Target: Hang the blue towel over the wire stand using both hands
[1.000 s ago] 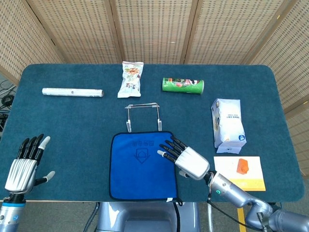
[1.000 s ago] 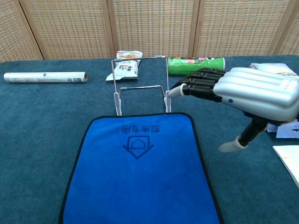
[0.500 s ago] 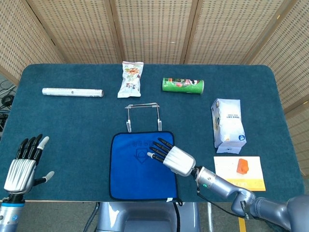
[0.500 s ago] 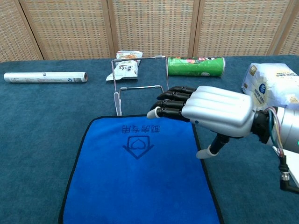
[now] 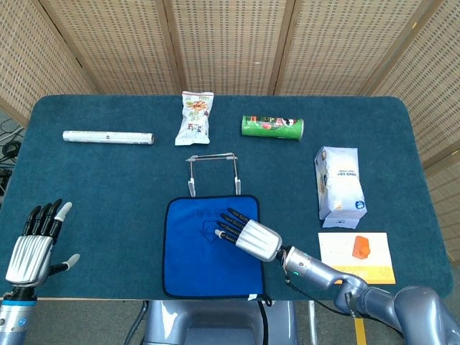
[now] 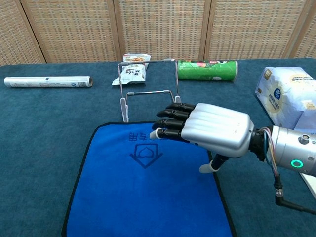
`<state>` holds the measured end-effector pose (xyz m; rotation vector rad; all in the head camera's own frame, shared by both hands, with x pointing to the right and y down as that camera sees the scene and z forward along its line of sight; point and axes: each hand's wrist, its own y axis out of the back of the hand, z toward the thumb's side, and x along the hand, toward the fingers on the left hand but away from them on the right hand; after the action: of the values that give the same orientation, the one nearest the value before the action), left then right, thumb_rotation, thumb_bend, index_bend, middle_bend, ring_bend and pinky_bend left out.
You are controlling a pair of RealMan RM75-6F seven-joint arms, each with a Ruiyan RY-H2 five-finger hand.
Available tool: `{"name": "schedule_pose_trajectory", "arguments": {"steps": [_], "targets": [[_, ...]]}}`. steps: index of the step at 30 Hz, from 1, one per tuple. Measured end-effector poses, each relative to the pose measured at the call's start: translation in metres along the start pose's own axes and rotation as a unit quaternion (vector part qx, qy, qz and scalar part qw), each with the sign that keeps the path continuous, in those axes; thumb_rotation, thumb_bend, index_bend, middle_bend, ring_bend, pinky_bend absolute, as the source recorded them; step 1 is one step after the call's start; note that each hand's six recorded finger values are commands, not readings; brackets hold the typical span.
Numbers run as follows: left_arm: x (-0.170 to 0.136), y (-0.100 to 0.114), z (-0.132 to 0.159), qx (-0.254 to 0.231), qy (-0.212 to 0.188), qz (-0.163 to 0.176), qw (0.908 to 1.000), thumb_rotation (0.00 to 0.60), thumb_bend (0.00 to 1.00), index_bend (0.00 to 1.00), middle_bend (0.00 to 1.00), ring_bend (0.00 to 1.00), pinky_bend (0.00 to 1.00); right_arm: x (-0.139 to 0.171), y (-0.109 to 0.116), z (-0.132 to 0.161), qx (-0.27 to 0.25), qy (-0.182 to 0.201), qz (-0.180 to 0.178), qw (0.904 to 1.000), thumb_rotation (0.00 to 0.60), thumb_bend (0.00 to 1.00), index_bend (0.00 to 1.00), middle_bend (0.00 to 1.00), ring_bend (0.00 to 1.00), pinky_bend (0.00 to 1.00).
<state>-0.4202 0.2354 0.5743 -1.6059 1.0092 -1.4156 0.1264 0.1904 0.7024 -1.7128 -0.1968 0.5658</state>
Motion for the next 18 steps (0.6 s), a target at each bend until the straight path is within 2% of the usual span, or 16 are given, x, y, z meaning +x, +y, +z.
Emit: {"name": "schedule_pose_trajectory", "arguments": {"steps": [18], "targets": [[0.001, -0.001, 0.000, 0.000, 0.001, -0.006, 1.0000, 0.600, 0.02, 0.00, 0.00, 0.00, 0.00, 0.003, -0.011, -0.016, 0.063, 0.011, 0.016, 0.9978, 0.600, 0.00, 0.15, 0.15, 0.01, 0.08]]}}
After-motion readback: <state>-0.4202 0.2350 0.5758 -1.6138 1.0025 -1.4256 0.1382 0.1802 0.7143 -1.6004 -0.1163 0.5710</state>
